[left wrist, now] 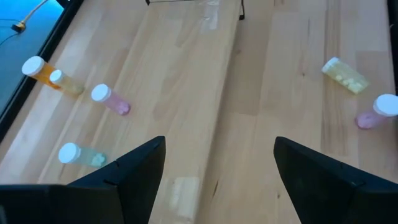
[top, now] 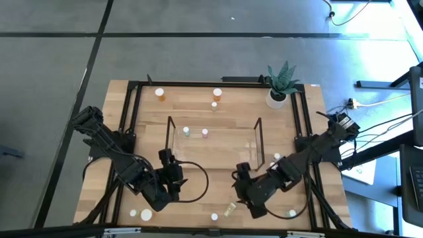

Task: Pick and place medicine bottles onto shelf by color
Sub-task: Put the bottom right yellow pill bottle on the shelf

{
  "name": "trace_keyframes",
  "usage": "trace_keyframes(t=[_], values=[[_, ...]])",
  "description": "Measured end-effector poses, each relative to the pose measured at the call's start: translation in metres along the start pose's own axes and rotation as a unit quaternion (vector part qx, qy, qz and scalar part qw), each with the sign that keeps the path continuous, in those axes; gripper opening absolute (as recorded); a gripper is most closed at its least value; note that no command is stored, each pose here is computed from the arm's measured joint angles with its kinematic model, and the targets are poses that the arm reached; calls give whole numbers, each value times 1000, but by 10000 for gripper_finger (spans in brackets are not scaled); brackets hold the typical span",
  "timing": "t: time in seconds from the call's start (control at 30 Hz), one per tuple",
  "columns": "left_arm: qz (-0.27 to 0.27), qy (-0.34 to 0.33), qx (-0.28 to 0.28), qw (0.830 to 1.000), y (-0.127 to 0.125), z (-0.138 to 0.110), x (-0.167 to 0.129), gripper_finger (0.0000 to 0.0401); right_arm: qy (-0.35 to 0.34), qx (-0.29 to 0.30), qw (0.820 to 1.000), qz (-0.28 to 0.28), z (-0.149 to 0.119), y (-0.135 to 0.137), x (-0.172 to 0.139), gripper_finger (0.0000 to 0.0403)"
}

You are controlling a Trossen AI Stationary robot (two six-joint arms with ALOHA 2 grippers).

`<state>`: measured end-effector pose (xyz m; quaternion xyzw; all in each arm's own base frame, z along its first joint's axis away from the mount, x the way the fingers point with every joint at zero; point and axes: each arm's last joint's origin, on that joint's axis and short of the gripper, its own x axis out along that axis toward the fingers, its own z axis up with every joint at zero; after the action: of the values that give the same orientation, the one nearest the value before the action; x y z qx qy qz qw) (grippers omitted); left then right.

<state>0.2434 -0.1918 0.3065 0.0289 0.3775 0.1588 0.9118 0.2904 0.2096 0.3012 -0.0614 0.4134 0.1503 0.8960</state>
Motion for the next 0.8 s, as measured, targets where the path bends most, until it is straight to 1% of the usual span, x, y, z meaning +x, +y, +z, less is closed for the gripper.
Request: trace_keyframes(t=[0.07, 0.2, 0.27, 0.37, 0.53, 0.7, 0.8], values=[[-1, 0, 1, 1000, -1, -1, -1, 293, 0, -17, 1000, 6, -7, 5, 6, 260], [-4, -1, 4, 1000, -2, -2, -2, 293, -2, -15, 1000, 14, -26, 9, 28, 260], [-5, -1, 5, 1000, -3, -2, -3, 293, -19, -10, 1000, 19, -35, 9, 39, 260], [-6, -2, 6, 1000, -3, -3, -4, 293, -28, -19, 999, 22, -49, 8, 51, 260], [-8, -2, 8, 1000, -4, -4, -5, 293, -39, -24, 999, 24, -68, 6, 65, 260], [-9, -3, 8, 1000, -4, -3, -5, 293, -41, -10, 999, 24, -87, 2, 75, 260], [-9, -3, 7, 1000, -4, -3, -5, 293, -52, -7, 998, 27, -93, 1, 79, 260]])
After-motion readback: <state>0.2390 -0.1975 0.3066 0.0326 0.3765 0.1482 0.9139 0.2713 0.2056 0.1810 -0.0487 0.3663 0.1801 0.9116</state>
